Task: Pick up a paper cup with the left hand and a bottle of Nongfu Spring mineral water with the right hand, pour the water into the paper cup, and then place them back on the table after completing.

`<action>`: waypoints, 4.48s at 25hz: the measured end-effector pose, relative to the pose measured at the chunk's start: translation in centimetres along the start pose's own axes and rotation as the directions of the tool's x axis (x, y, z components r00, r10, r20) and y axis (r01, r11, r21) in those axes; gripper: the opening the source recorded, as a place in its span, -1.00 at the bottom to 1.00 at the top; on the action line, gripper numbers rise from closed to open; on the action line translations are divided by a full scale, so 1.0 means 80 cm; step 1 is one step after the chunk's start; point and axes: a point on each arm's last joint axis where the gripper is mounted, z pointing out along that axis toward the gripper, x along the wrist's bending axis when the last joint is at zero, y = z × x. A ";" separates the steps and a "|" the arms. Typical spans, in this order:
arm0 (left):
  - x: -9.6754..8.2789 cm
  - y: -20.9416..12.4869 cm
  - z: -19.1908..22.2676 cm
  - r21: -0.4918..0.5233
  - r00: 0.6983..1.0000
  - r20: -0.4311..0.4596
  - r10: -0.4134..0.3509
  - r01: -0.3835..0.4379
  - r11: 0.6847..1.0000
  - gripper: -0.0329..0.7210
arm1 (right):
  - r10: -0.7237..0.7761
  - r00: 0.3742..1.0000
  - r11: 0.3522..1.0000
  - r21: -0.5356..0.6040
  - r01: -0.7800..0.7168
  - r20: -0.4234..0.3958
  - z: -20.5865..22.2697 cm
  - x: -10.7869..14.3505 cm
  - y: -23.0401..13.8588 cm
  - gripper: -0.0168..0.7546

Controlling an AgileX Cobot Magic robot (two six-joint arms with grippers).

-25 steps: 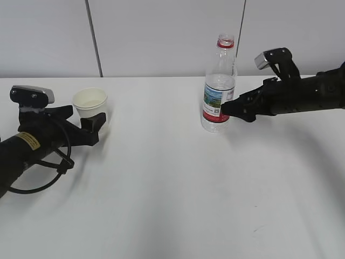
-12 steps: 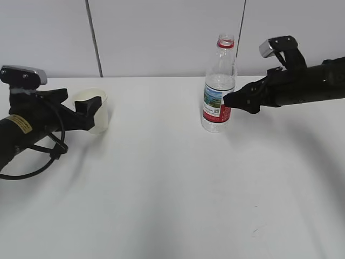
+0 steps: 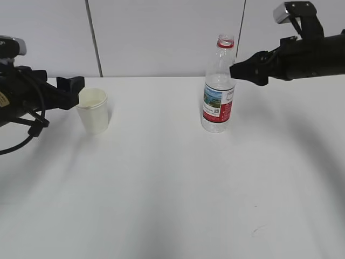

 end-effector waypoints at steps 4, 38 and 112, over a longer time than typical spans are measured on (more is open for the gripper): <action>0.003 0.016 -0.011 0.025 0.999 -0.043 -0.019 0.020 0.999 0.51 | 0.001 1.000 0.999 -0.041 0.000 0.031 -0.015 0.003 0.021 0.58; 0.015 0.067 -0.036 0.433 0.971 -0.234 -0.041 0.141 0.890 0.44 | 0.341 0.872 0.939 -0.164 -0.301 0.350 -0.028 -0.047 0.058 0.58; -0.042 0.033 -0.425 0.329 0.954 -0.295 -0.045 0.145 0.933 -0.12 | 0.263 0.910 0.965 -0.110 -0.240 0.322 -0.047 -0.067 0.047 0.57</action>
